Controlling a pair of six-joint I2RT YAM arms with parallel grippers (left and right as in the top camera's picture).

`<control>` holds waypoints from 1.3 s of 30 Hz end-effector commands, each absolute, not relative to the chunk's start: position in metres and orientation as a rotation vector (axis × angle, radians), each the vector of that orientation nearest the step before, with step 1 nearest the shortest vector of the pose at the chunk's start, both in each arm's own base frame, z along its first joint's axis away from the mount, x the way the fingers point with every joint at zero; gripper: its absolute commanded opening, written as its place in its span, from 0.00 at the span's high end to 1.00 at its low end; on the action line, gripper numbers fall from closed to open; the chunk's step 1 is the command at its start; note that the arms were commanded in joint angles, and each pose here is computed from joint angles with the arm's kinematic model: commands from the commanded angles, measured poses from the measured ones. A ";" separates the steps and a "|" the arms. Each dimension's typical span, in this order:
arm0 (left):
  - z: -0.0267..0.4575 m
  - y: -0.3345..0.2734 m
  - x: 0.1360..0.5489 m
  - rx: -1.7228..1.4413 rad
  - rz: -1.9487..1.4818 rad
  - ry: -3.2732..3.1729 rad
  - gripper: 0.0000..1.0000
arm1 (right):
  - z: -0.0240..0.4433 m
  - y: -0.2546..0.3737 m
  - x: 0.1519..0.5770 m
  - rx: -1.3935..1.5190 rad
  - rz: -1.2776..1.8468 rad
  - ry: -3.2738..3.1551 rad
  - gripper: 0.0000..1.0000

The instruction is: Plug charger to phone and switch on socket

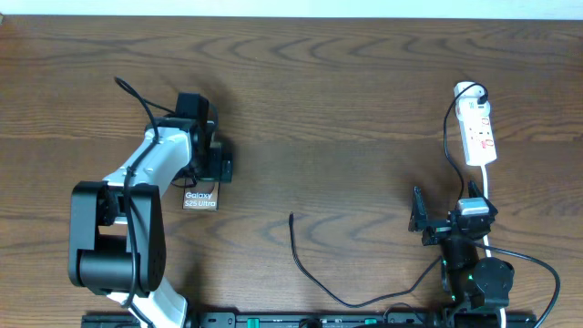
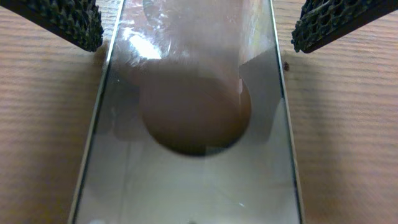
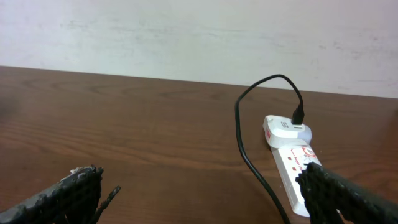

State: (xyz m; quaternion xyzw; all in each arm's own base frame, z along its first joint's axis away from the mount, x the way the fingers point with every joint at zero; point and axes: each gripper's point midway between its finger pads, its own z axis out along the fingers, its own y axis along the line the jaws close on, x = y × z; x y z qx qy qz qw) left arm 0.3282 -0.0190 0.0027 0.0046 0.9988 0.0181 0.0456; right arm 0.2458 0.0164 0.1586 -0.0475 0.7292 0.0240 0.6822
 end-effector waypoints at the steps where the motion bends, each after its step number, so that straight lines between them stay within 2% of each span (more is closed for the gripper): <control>1: -0.001 -0.018 0.325 0.018 0.051 3.056 0.00 | 0.158 0.016 0.246 -0.115 0.043 1.635 0.01; 39: -0.012 -0.018 0.316 0.018 0.049 3.065 0.00 | 0.158 0.016 0.246 -0.116 0.043 1.635 0.01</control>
